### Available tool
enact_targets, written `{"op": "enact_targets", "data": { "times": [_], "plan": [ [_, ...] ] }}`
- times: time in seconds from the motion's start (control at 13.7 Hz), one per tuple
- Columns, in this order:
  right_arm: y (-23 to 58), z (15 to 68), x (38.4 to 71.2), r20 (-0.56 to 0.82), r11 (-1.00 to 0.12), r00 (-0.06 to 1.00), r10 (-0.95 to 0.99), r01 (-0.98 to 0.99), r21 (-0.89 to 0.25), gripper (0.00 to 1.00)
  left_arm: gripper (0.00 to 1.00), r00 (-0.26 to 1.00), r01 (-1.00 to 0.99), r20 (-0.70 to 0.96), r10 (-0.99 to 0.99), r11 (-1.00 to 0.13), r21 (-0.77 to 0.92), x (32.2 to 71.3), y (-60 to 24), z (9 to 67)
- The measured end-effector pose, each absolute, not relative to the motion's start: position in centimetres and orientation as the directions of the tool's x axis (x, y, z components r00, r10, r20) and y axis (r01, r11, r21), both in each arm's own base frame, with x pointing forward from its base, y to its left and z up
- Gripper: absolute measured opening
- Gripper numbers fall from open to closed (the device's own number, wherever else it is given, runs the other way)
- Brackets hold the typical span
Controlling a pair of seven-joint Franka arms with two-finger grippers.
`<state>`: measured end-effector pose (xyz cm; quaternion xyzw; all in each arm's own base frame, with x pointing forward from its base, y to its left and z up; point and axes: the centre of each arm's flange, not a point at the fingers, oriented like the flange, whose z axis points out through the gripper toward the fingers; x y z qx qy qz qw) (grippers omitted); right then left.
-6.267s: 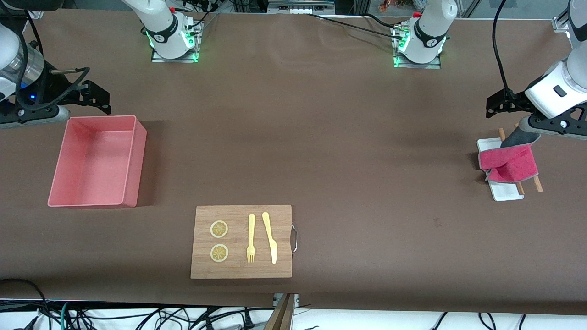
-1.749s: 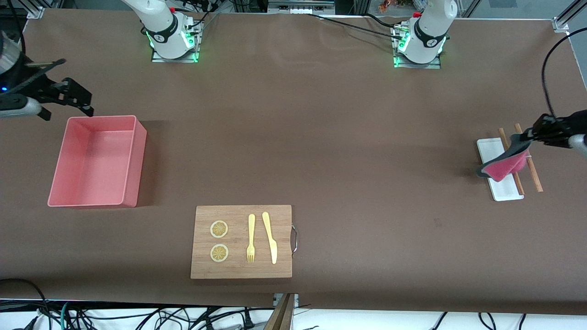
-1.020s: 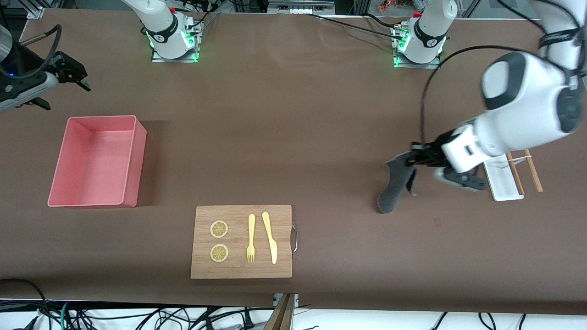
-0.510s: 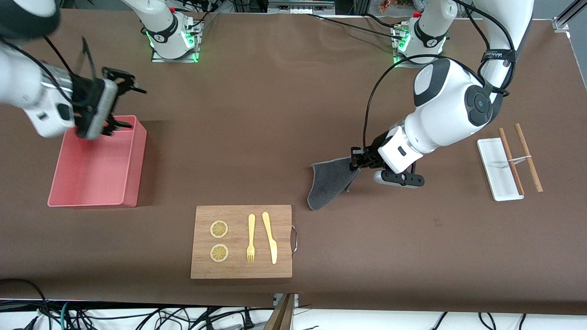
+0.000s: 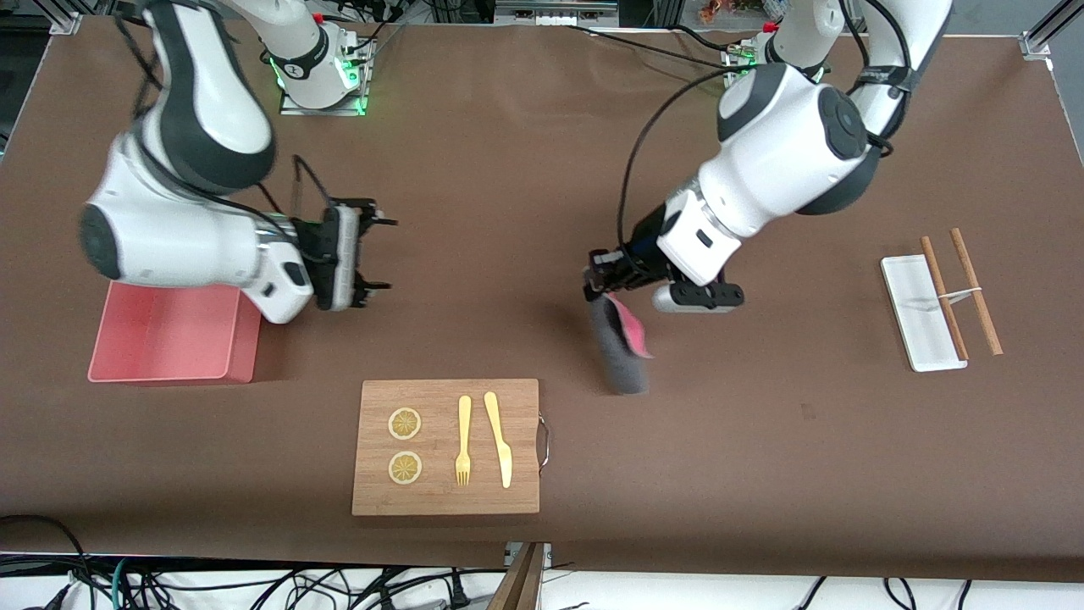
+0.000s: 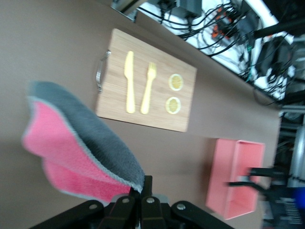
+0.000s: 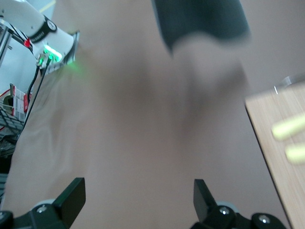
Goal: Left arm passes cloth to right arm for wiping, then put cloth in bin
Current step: 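Carry the cloth toward the right gripper while the right gripper approaches, then grasp the cloth's grey end with the right gripper beside the left gripper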
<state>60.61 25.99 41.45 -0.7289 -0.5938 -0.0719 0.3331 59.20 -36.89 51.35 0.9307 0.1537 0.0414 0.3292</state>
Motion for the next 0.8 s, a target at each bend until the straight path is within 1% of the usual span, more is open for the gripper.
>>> {"op": "enact_targets", "data": {
  "times": [0.15, 0.36, 0.58, 0.8],
  "plan": [
    [30.2, 39.3, 60.4, 0.548, -0.045, 0.243, 0.8, 0.936, -0.349, 1.0, 0.02, 0.918, 0.338, -0.081, 0.388, -0.658, 0.673, 58.3, -38.9, 55.3],
    [35.4, 38.6, 59.3, 0.596, -0.047, 0.213, 0.775, 0.958, -0.281, 1.0, 0.02, 0.872, 0.43, -0.174, 0.457, -0.548, 0.717, 56.8, -40.8, 60.6],
    [37.8, 38.9, 58.5, 0.623, -0.051, 0.204, 0.755, 0.966, -0.254, 1.0, 0.02, 0.848, 0.472, -0.213, 0.484, -0.51, 0.719, 56.2, -41.1, 62.0],
    [37.7, 39.0, 58.7, 0.625, -0.058, 0.207, 0.753, 0.967, -0.249, 1.0, 0.02, 0.843, 0.481, -0.22, 0.491, -0.503, 0.718, 56.3, -41.1, 62.1]
  ]
}}
